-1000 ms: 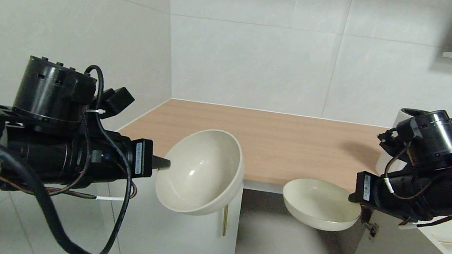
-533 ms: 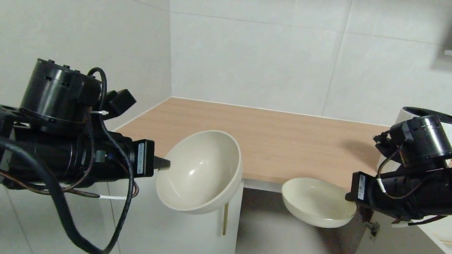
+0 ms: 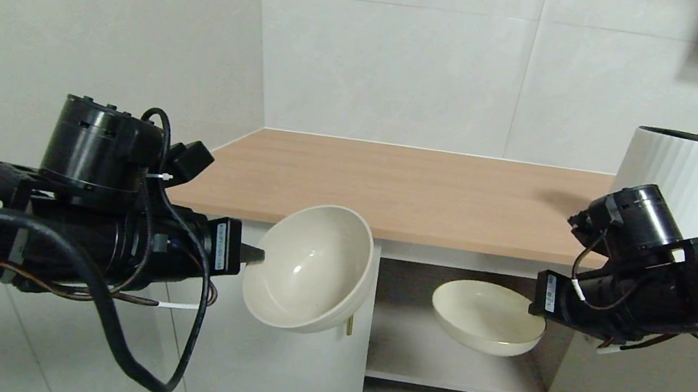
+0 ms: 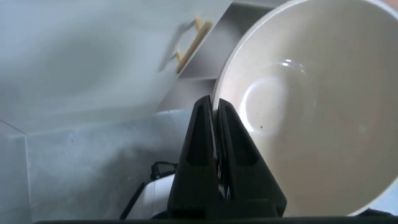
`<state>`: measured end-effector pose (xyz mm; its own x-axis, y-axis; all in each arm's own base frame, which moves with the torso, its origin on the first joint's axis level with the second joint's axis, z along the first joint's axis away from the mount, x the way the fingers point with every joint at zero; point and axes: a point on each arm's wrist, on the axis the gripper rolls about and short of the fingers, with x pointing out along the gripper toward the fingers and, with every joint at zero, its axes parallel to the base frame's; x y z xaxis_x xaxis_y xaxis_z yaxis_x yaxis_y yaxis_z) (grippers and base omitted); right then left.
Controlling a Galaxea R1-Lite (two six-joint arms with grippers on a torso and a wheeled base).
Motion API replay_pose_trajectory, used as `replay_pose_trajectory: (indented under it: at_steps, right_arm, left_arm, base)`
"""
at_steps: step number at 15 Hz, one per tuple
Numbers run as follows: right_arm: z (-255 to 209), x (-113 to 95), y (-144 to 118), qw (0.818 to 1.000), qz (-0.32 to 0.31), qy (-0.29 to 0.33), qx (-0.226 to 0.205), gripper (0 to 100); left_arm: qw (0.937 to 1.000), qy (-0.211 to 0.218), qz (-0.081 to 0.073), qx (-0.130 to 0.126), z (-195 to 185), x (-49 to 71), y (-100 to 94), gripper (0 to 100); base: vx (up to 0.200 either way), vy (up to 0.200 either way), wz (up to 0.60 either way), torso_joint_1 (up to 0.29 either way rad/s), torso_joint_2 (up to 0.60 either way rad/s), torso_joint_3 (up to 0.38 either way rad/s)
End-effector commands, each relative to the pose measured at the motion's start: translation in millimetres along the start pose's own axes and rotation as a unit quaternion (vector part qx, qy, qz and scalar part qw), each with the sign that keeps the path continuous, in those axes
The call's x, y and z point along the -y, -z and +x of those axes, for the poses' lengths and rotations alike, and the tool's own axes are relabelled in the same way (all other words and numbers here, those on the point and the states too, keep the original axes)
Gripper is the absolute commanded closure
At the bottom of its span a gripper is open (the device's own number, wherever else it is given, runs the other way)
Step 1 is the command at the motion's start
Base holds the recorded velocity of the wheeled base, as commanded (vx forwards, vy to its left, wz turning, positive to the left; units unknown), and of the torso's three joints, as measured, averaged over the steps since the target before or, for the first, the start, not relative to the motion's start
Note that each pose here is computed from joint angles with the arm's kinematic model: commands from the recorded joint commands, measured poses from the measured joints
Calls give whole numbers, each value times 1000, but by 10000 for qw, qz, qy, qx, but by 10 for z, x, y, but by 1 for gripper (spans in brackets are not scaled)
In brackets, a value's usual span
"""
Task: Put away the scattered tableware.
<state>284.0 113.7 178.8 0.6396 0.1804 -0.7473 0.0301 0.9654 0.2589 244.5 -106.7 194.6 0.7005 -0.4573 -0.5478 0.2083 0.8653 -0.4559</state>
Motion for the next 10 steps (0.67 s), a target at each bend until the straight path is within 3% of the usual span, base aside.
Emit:
replay_pose_trajectory:
  at_steps: [1,6,10]
  right_arm:
    - [45,1,10,10000,-8,36,-57,100]
    - [110,-2,16,10000,-10,50,-84,100]
    - [146,-2,21,9999,-10,54,-91,100]
  left_arm:
    - [10000,-9,-3,-22,15,-4,5,100]
    - [10000,-13,-4,-29,19,-6,6,100]
    - [10000,-9,-3,-22,19,-4,2,100]
  base:
    - [0,0,0,-154,456,286]
    - [0,0,0,-143,456,307]
    - [0,0,0,18,59,28]
